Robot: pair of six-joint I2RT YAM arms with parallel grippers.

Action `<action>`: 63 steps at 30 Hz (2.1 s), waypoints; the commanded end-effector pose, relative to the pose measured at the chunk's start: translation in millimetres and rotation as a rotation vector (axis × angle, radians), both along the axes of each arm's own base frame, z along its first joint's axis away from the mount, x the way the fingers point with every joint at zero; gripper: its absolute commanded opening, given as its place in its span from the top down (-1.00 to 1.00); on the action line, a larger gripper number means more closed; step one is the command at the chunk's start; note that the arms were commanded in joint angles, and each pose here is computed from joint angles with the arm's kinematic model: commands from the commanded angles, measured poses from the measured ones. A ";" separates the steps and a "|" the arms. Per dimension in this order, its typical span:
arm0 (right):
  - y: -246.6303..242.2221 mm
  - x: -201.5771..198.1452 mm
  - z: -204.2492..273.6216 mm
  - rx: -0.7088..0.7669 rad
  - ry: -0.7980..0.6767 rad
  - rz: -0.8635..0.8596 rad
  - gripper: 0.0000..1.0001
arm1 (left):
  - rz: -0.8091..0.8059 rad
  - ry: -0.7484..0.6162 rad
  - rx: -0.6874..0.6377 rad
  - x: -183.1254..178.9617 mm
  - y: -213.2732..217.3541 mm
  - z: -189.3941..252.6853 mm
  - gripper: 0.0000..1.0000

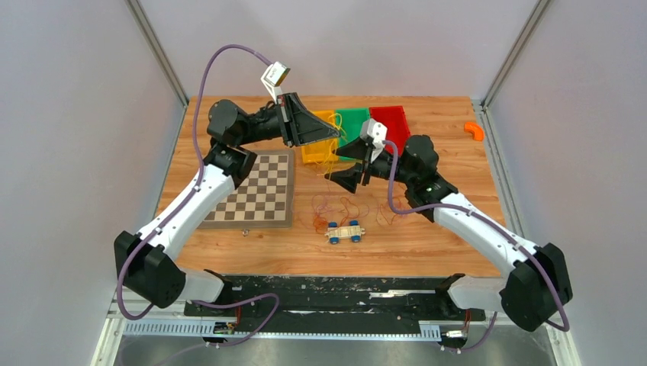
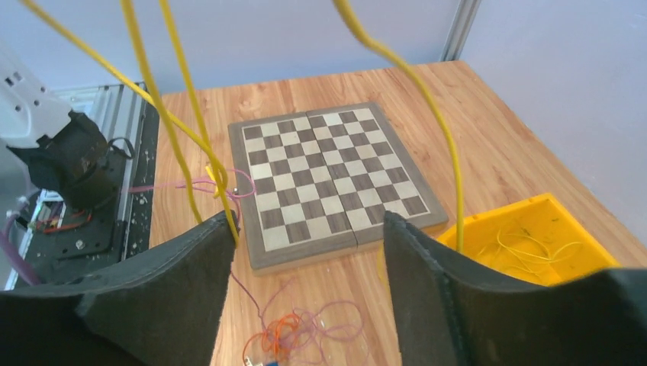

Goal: Untangle the cables

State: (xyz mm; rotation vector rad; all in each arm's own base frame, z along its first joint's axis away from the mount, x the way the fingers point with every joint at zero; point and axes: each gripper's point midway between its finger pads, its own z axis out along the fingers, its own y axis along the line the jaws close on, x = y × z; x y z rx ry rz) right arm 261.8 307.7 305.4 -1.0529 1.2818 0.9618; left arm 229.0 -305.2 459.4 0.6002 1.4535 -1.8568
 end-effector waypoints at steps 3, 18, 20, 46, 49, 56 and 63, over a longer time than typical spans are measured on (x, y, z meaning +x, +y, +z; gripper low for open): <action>6.0 -1.7 -91.4 -0.093 0.244 0.014 -0.20 | 0.156 -0.259 -0.170 1.3 32.7 93.2 1.00; -45.8 9.1 7.2 0.004 0.094 -0.074 -0.44 | 0.241 -0.214 -0.120 23.9 42.1 60.3 1.00; -47.6 -0.3 28.4 0.024 0.065 -0.054 -0.51 | 0.241 -0.196 -0.114 24.9 41.5 53.7 1.00; -52.4 5.6 96.5 0.151 0.067 -0.133 -0.64 | 0.236 -0.087 -0.058 18.5 37.6 7.9 1.00; -52.3 -13.3 47.4 0.080 0.111 -0.070 -0.56 | 0.281 -0.089 -0.079 29.3 45.6 22.2 1.00; -40.0 -30.8 -30.9 -0.003 0.100 -0.026 -0.40 | 0.303 -0.073 -0.113 40.1 50.7 48.6 1.00; -0.2 9.9 -30.4 0.036 0.037 -0.047 -0.25 | 0.315 -0.070 -0.115 42.8 51.1 49.2 1.00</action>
